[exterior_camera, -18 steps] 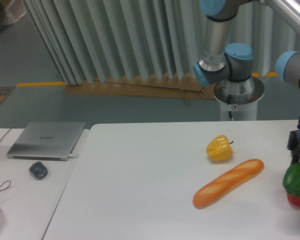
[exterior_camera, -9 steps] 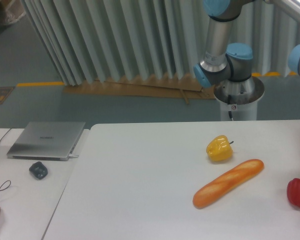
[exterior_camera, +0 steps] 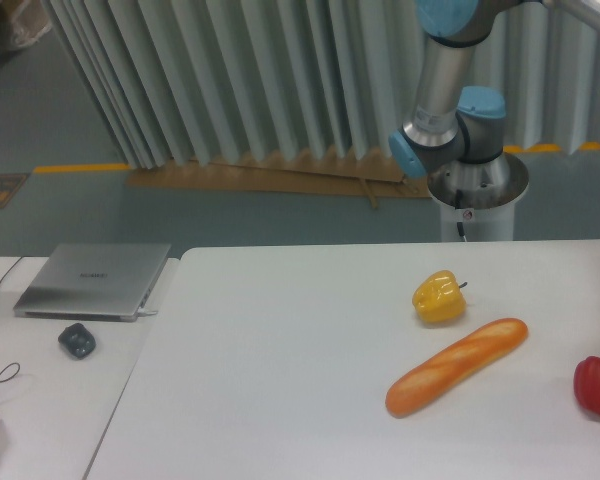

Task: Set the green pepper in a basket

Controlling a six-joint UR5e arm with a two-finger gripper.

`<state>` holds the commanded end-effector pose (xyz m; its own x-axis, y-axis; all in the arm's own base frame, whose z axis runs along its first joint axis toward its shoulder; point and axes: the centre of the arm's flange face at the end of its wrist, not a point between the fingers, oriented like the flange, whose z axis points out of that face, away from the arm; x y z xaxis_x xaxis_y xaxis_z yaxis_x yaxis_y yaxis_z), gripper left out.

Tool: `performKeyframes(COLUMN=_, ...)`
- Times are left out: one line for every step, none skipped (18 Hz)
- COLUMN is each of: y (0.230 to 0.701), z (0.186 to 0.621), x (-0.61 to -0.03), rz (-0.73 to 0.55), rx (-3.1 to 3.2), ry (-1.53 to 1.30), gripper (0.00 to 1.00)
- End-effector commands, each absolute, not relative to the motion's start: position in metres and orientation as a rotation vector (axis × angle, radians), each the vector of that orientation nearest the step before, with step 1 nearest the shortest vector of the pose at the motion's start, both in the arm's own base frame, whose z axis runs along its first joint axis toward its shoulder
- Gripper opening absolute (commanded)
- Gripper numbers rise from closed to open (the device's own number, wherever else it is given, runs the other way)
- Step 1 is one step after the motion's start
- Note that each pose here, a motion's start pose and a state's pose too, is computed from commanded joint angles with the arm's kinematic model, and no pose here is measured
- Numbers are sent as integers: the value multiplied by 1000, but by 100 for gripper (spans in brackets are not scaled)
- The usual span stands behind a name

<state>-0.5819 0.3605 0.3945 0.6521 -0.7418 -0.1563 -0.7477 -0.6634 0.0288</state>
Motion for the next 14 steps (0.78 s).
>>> performKeyframes(y=359, z=391, x=-585, rz=233, rx=-2822, ry=1268, gripper=47)
performKeyframes(y=359, z=388, x=-587, rz=229, rx=-2822, ry=1267, gripper=47)
performKeyframes(y=360, z=385, x=-589, rz=229, rx=-2822, ry=1267, gripper=47)
performKeyframes(y=361, z=380, x=-593, rz=245, rx=-2821, ry=1268, gripper=47)
performKeyframes(y=363, z=378, x=-595, rz=266, rx=-2819, ry=1270, gripper=48)
performKeyframes(y=363, z=373, x=-598, rz=262, rx=-2820, ry=1270, gripper=48)
performKeyframes(y=365, z=368, x=-600, rz=252, rx=-2818, ry=1272, gripper=48)
performKeyframes(y=367, z=362, x=-604, rz=248, rx=-2818, ry=1271, gripper=47)
performKeyframes(y=367, z=356, x=-607, rz=248, rx=-2819, ry=1269, gripper=47)
performKeyframes(y=368, z=354, x=-609, rz=257, rx=-2817, ry=1272, gripper=48)
performKeyframes(y=368, z=353, x=-610, rz=260, rx=-2818, ry=1270, gripper=48)
performKeyframes(y=369, z=352, x=-610, rz=257, rx=-2817, ry=1272, gripper=48)
performKeyframes(y=369, z=349, x=-611, rz=252, rx=-2818, ry=1269, gripper=48)
performKeyframes(y=370, z=344, x=-612, rz=243, rx=-2819, ry=1269, gripper=48)
